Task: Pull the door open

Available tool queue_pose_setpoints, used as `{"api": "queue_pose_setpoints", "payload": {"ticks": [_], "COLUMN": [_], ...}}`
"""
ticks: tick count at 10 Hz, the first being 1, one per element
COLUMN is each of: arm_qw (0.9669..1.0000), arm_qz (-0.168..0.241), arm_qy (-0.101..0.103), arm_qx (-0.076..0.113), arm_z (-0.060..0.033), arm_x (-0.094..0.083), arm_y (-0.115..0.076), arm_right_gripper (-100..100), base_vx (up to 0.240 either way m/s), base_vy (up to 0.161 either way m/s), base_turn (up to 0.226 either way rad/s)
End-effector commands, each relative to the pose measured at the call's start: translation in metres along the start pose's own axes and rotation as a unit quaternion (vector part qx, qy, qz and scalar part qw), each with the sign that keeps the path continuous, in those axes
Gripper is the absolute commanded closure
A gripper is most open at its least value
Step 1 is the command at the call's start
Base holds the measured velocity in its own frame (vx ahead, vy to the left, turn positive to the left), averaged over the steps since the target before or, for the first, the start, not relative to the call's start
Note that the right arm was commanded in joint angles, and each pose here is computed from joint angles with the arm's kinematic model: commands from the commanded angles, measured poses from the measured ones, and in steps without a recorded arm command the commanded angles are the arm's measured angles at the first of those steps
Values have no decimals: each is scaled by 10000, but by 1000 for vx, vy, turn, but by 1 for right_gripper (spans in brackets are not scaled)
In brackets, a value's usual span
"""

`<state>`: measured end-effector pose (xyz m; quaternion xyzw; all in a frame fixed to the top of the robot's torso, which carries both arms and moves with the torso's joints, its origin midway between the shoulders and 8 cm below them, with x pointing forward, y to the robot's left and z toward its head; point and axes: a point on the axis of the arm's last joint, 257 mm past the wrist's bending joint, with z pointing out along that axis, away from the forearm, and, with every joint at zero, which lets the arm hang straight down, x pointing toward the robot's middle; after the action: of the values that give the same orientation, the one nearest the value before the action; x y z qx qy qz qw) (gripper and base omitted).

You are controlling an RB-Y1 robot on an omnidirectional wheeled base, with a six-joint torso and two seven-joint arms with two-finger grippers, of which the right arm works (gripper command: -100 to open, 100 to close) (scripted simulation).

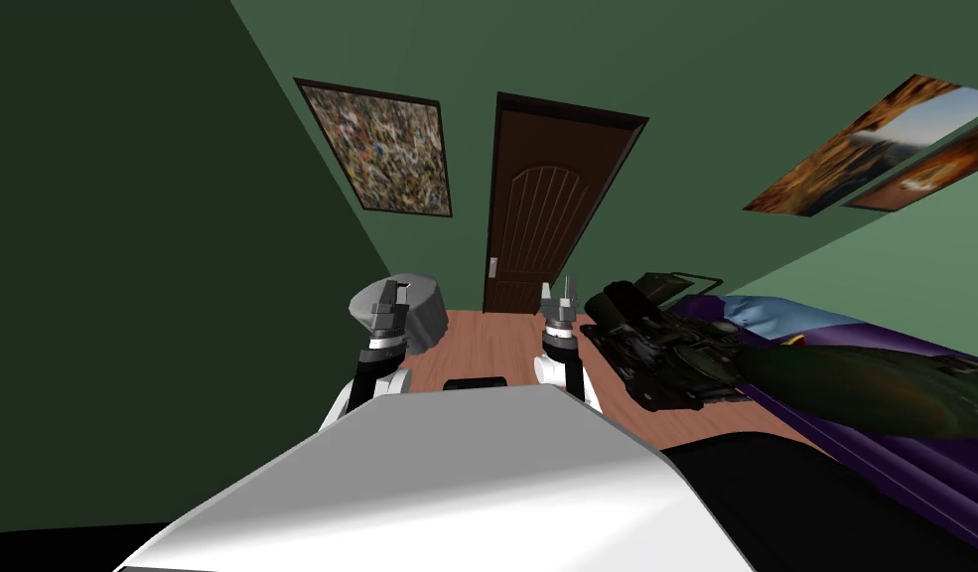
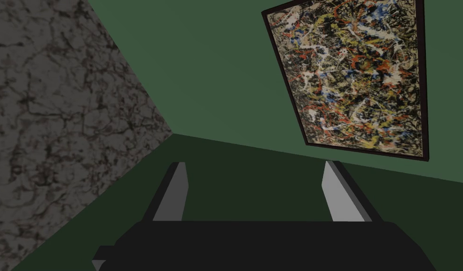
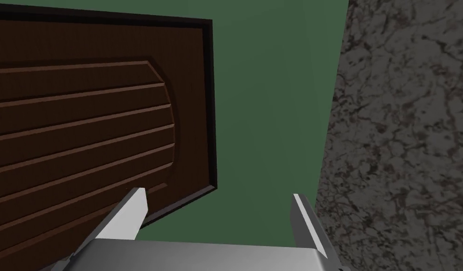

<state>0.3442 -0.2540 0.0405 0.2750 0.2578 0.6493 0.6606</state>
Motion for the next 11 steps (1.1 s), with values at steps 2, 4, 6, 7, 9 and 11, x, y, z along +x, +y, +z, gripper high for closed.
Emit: {"api": "queue_pose_setpoints", "payload": {"ticks": [2,4,6,7,9,11], "arm_qw": [9983,9955,9910,9870,9820,9731], "arm_qz": [549,895,1256,1504,1763,2144], "arm_qy": [-49,-90,-142,-184,-232,-311], "arm_qx": [188,311,443,536,635,784], "arm_z": [-41,-77,-118,-150,-186,-243], "arm_x": [6,15,27,36,47,65], "arm_y": [-188,-308,-437,-527,-623,-767], "arm_right_gripper": [-100,-100,-100,-100,-100,-100], "base_vx": [167,134,117,110,115,115], "base_vy": [-35,-26,-1,-27,-22,-22], "base_turn": [1,1,0,-1,2,-1]}}
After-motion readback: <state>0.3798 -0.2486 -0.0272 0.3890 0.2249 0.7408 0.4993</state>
